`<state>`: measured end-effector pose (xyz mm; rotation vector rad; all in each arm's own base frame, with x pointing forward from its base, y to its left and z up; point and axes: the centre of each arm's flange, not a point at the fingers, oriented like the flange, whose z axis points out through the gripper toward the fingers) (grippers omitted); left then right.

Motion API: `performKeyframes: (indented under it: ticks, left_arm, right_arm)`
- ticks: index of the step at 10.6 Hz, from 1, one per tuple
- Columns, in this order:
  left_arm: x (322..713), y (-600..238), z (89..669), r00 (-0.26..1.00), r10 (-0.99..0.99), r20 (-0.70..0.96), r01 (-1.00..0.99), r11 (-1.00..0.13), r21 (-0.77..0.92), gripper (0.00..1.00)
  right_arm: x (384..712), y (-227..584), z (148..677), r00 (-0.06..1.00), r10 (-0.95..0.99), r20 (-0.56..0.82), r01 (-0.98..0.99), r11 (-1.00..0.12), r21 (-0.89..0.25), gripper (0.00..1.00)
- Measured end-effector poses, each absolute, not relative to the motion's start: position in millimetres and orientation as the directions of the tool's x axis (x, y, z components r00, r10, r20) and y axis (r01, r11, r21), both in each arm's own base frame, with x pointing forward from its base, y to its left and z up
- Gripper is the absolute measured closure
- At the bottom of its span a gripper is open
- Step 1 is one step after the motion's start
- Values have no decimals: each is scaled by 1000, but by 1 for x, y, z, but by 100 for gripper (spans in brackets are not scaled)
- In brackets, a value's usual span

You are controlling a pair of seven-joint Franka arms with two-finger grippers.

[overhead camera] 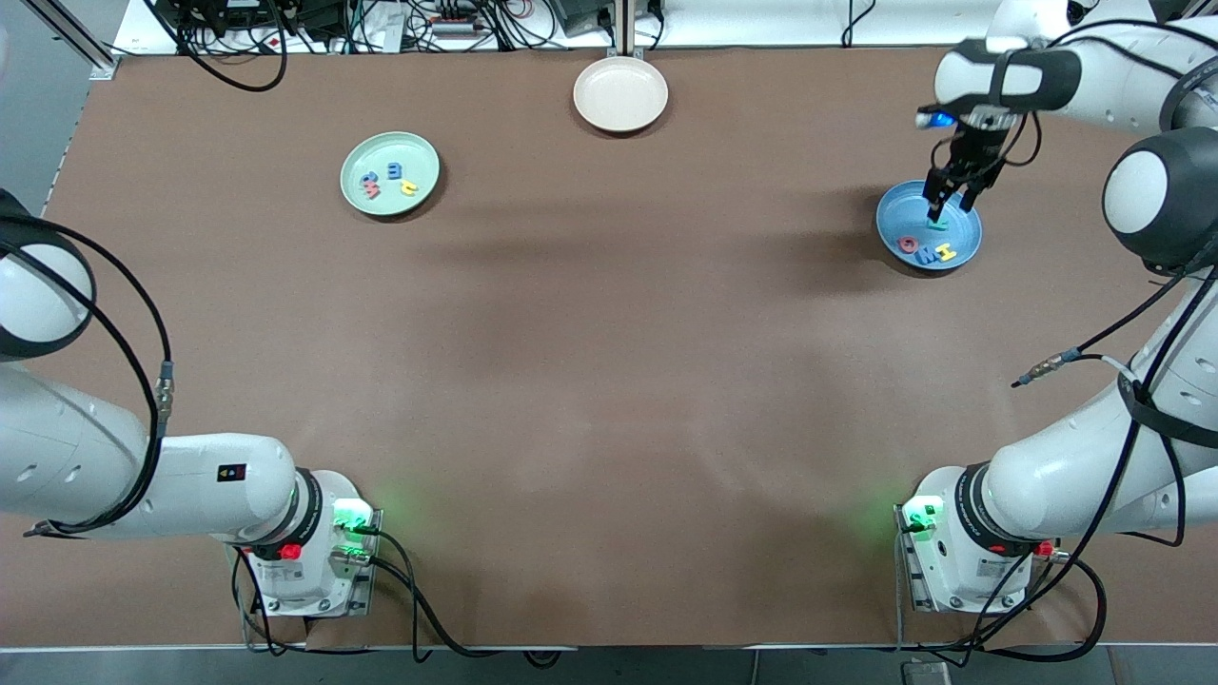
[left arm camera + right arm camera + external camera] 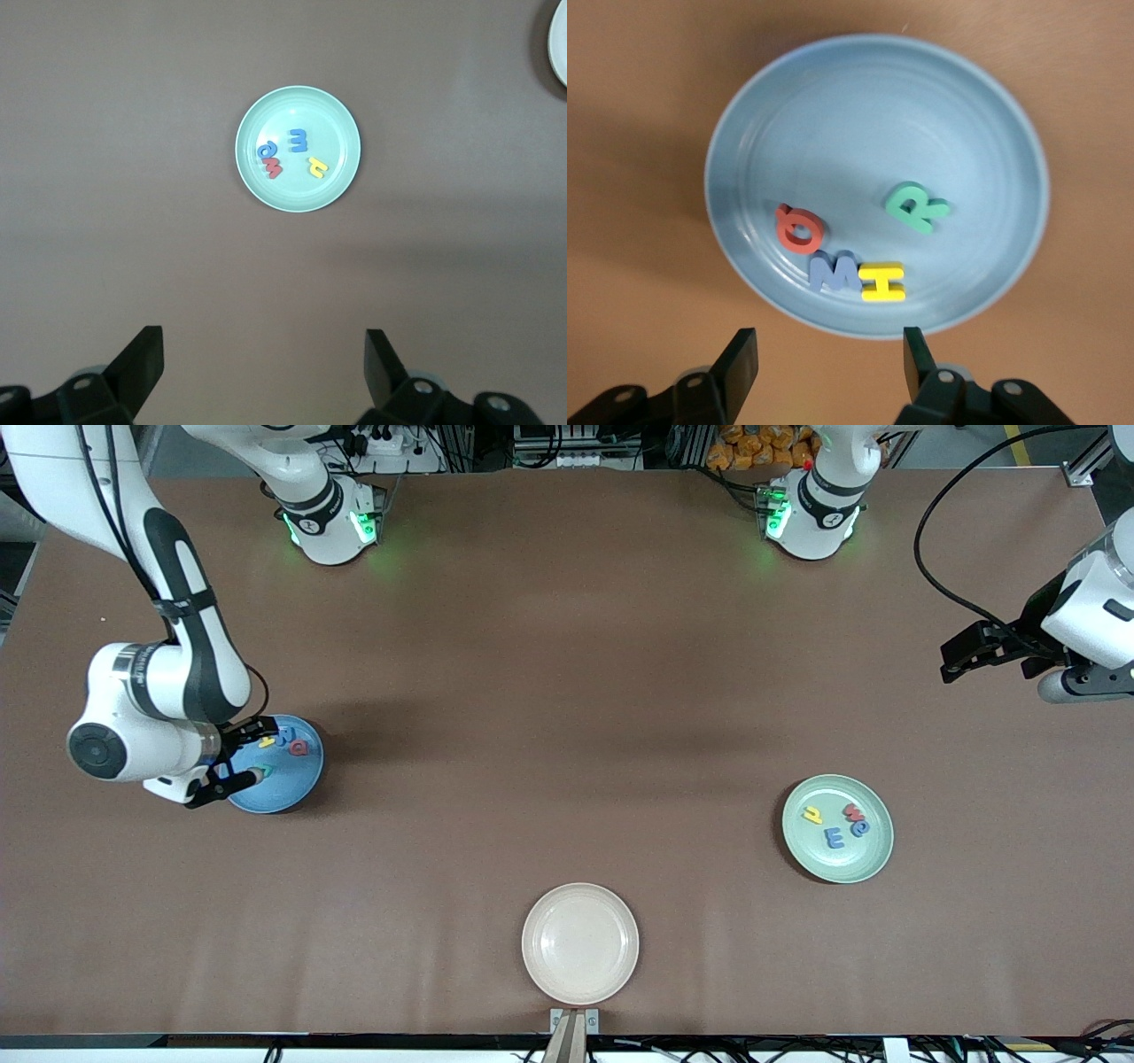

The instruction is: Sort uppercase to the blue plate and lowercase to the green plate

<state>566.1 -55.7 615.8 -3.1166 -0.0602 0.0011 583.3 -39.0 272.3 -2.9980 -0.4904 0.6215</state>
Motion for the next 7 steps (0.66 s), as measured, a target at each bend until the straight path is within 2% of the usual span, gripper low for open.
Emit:
performKeyframes:
  ticks: [3,6,7]
  left_arm:
    - [566,-55,617,999,40,3,40,-999,-24,0]
    - [566,-54,618,999,42,5,43,-999,-24,0]
    - [566,-53,618,999,43,5,43,-999,-24,0]
  right_arm:
    - [602,-37,352,891,235,-389,223,-972,-78,24]
    - [600,-35,480,932,147,-331,142,-989,-42,17]
    - [593,-34,521,949,113,-294,109,-994,-28,6]
